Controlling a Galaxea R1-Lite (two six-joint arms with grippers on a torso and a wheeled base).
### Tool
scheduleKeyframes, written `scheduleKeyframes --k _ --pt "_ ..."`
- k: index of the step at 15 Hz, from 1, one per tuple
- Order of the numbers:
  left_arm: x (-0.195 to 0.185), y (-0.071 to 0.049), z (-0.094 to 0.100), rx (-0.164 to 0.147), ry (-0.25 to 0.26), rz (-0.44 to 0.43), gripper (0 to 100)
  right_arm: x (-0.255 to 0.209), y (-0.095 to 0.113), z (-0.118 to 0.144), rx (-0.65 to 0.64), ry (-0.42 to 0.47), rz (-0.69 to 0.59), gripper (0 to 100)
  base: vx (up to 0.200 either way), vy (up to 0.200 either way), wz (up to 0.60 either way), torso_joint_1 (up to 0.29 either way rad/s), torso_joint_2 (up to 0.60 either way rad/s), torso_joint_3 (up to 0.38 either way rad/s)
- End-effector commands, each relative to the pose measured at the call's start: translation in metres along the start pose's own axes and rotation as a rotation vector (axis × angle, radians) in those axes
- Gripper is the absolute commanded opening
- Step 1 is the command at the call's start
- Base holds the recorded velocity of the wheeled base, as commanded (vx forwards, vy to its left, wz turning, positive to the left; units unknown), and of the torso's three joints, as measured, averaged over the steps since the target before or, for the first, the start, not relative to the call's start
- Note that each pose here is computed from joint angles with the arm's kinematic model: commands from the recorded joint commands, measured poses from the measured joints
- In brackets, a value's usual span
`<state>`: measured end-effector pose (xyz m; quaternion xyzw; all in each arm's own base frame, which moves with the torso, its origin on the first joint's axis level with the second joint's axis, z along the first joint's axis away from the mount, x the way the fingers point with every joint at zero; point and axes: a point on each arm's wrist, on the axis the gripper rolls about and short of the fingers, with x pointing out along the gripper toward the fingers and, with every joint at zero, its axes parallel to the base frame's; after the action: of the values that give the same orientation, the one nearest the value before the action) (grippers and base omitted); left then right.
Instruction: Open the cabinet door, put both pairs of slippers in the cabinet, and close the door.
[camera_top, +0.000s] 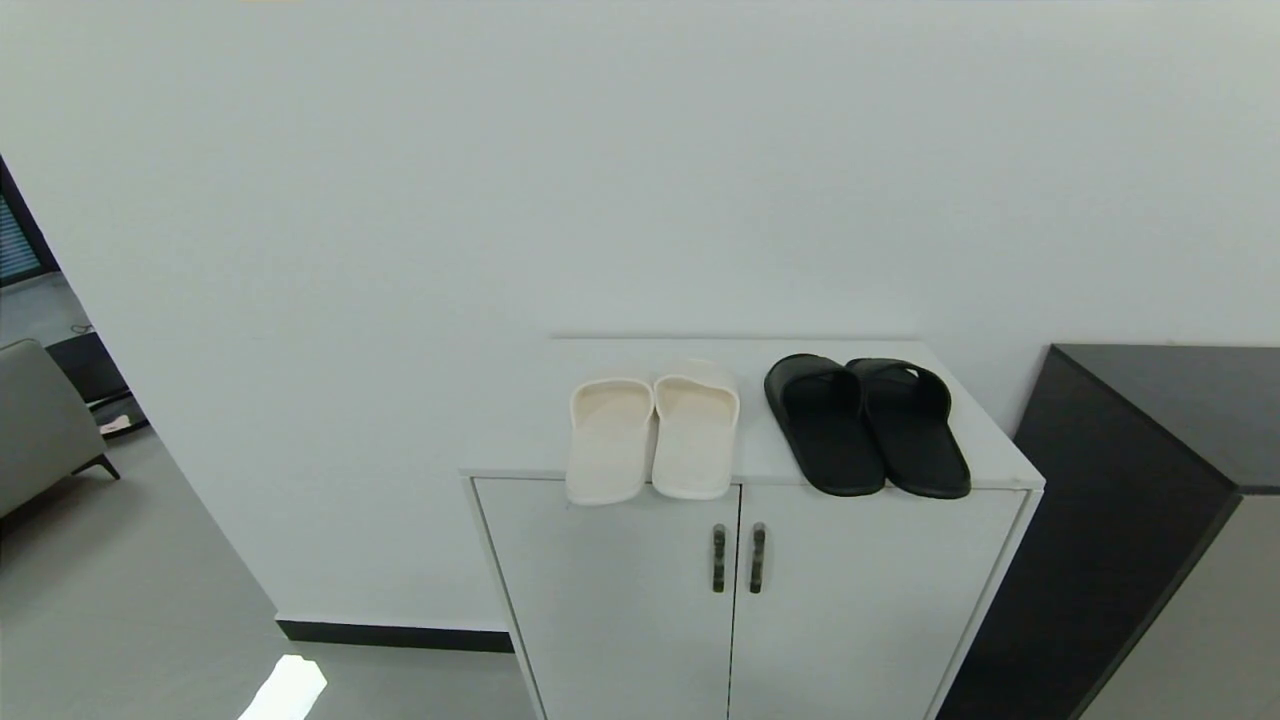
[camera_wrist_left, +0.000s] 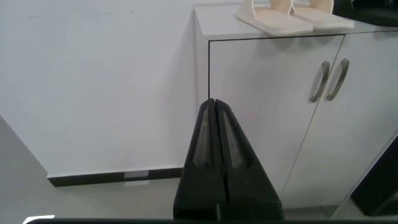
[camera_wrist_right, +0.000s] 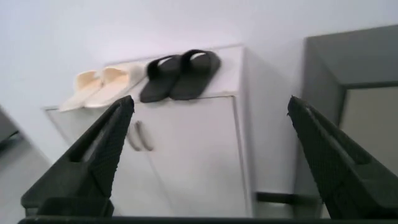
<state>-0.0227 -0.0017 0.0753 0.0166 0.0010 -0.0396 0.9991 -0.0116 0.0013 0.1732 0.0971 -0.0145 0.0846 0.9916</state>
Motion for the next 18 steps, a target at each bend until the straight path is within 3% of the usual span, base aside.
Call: scheduleKeyframes --k 1,3,6,11,12,13,18 --pt "0.000 0.000 0.000 0.002 0.000 0.001 0 0.067 0.005 0.035 0.023 0.141 0.082 100 0.000 0.000 0.00 0.000 0.00 0.000" --pt "0.000 0.000 0.000 0.016 0.000 0.001 0 0.089 0.007 0.044 0.020 0.132 0.094 100 0.000 0.000 0.00 0.000 0.00 0.000" --pt "0.000 0.001 0.000 0.030 0.001 0.035 0 0.124 0.019 0.050 0.012 0.201 0.102 100 0.000 0.000 0.00 0.000 0.00 0.000" --pt "0.000 0.001 0.000 0.025 0.001 0.033 0 0.190 0.088 0.051 0.025 0.288 0.113 100 0.000 0.000 0.00 0.000 0.00 0.000" --pt "0.000 0.001 0.000 0.025 0.001 0.033 0 0.191 0.088 0.052 0.025 0.286 0.112 100 0.000 0.000 0.00 0.000 0.00 0.000" --pt "0.000 0.001 0.000 0.022 0.003 0.032 0 0.221 0.104 0.059 0.017 0.262 0.062 100 0.000 0.000 0.00 0.000 0.00 0.000" --pt "0.000 0.001 0.000 0.020 0.003 0.032 0 0.282 0.130 0.032 -0.067 0.318 -0.017 100 0.000 0.000 0.00 0.000 0.00 0.000"
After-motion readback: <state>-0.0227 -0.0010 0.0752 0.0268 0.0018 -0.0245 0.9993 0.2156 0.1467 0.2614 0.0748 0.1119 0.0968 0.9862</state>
